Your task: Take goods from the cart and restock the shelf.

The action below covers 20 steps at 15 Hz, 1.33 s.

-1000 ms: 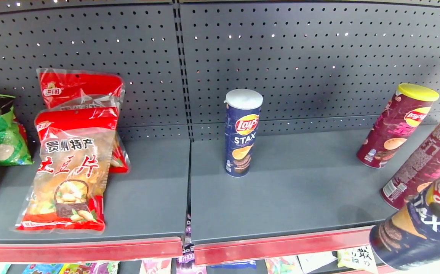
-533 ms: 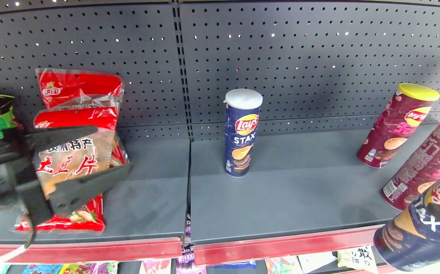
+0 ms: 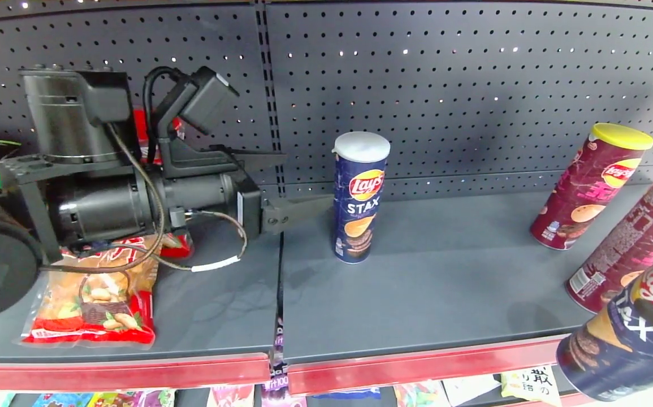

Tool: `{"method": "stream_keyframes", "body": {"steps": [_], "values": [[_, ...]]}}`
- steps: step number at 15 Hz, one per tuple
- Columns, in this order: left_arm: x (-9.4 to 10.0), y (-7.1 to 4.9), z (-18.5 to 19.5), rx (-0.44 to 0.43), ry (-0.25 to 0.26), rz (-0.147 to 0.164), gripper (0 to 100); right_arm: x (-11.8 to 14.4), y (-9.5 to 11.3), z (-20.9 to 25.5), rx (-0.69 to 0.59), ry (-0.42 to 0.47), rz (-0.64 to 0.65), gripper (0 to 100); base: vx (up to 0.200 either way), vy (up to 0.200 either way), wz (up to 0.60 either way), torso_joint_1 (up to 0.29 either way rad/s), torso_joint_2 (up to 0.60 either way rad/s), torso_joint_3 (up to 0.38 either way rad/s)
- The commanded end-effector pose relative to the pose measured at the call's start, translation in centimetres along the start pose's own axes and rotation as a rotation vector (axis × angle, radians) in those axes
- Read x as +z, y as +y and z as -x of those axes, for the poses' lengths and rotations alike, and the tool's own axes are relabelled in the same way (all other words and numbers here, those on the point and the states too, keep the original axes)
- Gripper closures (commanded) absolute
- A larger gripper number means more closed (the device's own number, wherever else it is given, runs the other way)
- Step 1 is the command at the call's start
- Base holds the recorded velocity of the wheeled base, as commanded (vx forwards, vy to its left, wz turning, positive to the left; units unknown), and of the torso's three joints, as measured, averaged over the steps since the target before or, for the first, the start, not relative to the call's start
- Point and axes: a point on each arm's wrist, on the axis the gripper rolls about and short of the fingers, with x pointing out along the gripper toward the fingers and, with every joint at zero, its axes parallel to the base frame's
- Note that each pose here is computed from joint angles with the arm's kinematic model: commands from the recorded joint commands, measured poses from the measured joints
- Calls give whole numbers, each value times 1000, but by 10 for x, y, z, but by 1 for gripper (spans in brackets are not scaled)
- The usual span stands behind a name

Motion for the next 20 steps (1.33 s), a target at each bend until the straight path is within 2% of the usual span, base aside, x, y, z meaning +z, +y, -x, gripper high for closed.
{"method": "stream_keyframes", "body": {"steps": [1,4,7,13,20], "values": [[-10,9,-22,-7,31,-4,0,0,0,-1,2,3,0,100,0,0,0,0,0,0],[-15,15,-34,-10,43,-47,0,-1,0,0,0,2,0,100,0,0,0,0,0,0],[-15,14,-46,-26,40,-53,0,-2,0,0,1,6,0,100,0,0,0,0,0,0],[-14,23,-68,-27,26,-64,0,-4,0,0,-5,14,-6,100,0,0,0,0,0,0],[-15,20,-98,-62,13,-74,0,-5,0,0,-15,18,-9,100,0,0,0,0,0,0]]}}
